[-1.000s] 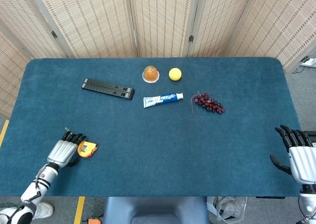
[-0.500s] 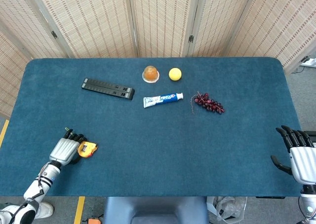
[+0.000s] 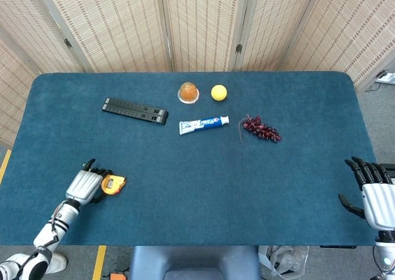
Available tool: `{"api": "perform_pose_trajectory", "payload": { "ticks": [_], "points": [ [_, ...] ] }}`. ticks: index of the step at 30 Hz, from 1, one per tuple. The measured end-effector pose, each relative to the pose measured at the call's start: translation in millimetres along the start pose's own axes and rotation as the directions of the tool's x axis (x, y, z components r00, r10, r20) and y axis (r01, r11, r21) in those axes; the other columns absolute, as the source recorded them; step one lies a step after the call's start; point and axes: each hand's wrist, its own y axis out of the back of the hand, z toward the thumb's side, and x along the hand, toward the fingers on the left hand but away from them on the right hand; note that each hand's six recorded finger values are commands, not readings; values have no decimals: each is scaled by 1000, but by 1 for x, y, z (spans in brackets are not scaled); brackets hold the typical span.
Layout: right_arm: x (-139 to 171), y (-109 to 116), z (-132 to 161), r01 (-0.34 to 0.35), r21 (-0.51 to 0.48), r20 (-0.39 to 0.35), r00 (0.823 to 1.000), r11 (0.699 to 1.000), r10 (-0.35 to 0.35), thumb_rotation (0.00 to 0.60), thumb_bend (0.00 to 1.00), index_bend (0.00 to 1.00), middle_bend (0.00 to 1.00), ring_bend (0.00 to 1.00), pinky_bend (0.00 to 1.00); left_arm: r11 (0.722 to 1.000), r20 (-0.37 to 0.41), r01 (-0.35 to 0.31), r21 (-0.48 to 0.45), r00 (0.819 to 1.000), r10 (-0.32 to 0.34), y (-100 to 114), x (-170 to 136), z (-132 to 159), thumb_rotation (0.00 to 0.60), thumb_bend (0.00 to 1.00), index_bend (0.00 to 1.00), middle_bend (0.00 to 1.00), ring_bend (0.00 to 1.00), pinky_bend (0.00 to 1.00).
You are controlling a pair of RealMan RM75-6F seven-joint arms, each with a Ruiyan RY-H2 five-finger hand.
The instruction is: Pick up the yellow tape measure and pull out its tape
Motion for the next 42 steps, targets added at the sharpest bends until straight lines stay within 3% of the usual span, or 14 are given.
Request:
{"api": "perform_pose_trajectory", "payload": {
  "ticks": [10,19,25,32,42],
  "points": [
    [-3,0,5,-6,-3,-16,1000,1000,6,600,289,161,160,171,141,996,18,-14,-84,1000,15,4,4,4,600,389,490,481,438,148],
    [-26,0,43,-45,-51,-162,986,998,36,600,289,182,161,171,141,985,42,-63,-163,997,70,32,4,16,600,389,494,489,445,169],
    [-49,1,89,-112,-103,-295,952,988,77,600,290,208,160,129,141,962,67,-95,-256,991,116,63,5,34,600,390,496,492,453,181],
    [-82,5,152,-194,-195,-443,892,961,90,600,290,315,160,115,141,928,107,-122,-352,980,169,103,6,61,600,393,502,498,457,192],
    [-117,-3,224,-305,-290,-539,835,907,109,600,290,380,160,114,141,946,124,-181,-269,967,221,133,6,82,600,394,496,498,444,197]
  ]
}}
